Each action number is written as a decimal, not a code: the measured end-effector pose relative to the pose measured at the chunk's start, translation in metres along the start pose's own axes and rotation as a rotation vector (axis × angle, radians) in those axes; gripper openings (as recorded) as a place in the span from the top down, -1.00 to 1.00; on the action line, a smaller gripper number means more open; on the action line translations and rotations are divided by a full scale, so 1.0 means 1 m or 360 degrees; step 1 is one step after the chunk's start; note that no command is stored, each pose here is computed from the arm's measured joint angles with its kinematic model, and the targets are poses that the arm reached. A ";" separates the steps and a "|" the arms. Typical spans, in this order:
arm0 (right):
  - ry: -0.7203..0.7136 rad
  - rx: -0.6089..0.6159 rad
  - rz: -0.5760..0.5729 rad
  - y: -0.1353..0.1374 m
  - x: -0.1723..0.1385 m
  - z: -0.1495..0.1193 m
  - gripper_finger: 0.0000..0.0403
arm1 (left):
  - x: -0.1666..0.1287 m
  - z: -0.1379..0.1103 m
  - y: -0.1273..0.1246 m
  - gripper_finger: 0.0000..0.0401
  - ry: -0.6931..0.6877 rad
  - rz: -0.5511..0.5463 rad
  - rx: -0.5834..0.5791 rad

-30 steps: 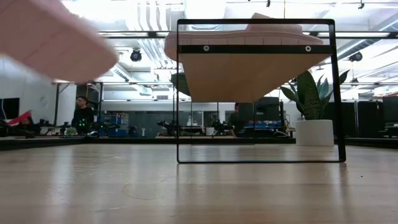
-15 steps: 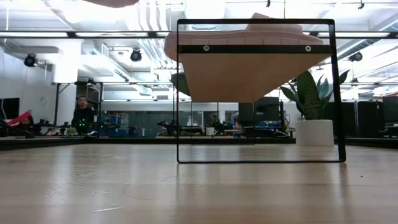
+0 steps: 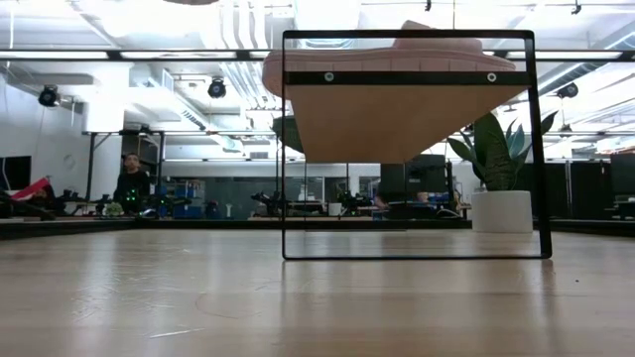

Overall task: Pick and place slides into the shelf
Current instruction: Put the left pink slipper on the shelf

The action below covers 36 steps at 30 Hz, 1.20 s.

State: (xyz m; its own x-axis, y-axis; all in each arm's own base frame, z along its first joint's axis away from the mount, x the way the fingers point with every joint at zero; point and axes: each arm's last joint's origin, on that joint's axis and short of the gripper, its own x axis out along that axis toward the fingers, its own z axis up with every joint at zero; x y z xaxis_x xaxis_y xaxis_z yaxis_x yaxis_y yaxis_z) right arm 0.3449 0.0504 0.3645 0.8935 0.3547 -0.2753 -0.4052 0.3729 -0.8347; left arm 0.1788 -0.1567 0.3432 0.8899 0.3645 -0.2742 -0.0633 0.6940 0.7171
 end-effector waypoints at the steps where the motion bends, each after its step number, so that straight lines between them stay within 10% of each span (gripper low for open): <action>1: 0.0000 -0.0019 0.0000 -0.001 0.003 0.000 -0.13 | 0.001 0.000 0.000 1.00 0.0005 0.0004 -0.0001; 23: 0.0057 -0.0106 0.0111 -0.002 0.053 -0.014 0.13 | 0.009 0.001 0.005 1.00 -0.0007 -0.0042 0.0060; 31: 0.0062 -0.0082 0.0124 -0.001 0.053 -0.015 0.78 | 0.009 0.002 0.006 1.00 -0.0017 -0.0026 0.0045; 36: 0.0070 -0.0083 0.0112 -0.002 0.051 -0.014 0.83 | 0.009 0.003 0.008 0.99 -0.0025 -0.0004 0.0008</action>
State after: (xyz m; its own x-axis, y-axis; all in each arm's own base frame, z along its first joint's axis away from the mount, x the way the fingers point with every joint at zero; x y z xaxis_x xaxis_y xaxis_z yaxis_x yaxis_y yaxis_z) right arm 0.3943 0.0559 0.3451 0.8713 0.3402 -0.3538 -0.4577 0.3030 -0.8359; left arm 0.1878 -0.1498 0.3490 0.8970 0.3530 -0.2660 -0.0588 0.6917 0.7198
